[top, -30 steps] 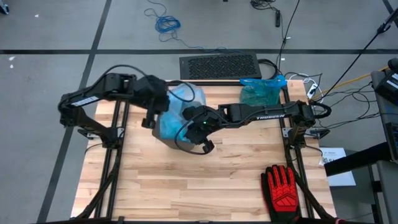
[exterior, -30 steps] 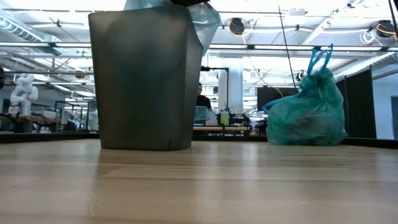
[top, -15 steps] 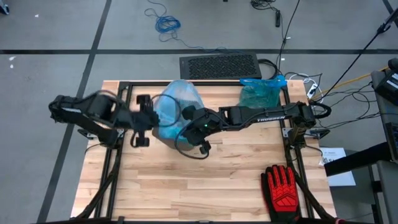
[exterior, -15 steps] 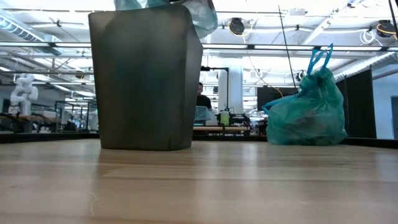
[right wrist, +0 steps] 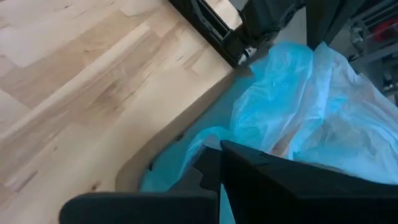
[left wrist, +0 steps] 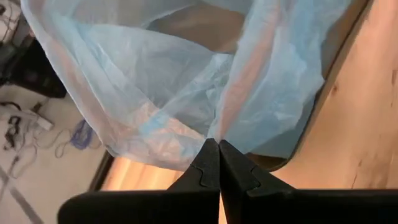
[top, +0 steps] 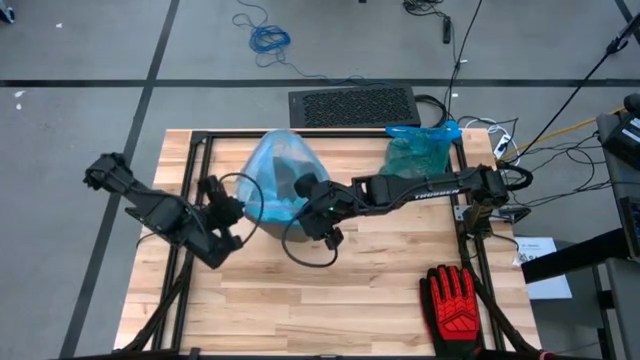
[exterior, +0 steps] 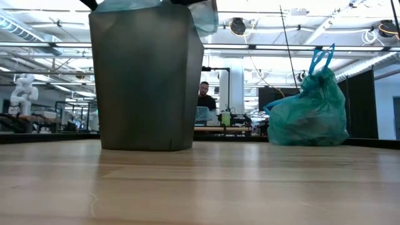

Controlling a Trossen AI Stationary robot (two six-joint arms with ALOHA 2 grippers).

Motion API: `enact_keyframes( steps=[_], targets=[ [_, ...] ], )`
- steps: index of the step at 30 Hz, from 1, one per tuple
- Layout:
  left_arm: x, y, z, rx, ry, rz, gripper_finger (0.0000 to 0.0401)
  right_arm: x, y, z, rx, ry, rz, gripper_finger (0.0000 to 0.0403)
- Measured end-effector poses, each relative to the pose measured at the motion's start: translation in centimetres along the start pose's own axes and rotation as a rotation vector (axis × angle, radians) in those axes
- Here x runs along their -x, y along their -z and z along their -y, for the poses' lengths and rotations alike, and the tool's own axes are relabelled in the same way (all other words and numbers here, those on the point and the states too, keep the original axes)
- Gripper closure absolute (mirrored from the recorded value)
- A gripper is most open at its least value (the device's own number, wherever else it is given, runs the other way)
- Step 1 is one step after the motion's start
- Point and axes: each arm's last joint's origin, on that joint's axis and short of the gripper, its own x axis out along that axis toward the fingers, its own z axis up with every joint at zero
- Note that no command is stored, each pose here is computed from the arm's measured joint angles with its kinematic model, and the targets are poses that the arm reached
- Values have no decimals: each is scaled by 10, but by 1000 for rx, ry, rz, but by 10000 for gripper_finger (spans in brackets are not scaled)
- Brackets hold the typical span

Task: Place trash/remove bag and relplace
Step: Insert the blue trash bag into the black trash bin

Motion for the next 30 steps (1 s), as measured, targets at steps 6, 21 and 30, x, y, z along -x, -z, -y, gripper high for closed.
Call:
enact_keyframes(
  steps=[6,21,30],
  targets=[
    [5,13,18,71,-3,62,401,1,-4,-8,17,-28,-8,403],
    [-10,29,55,109,-118,80,401,4,-14,-25,80,14,-60,403],
    [-6,32,61,129,-129,114,401,7,-15,-34,67,32,-128,403]
  ],
)
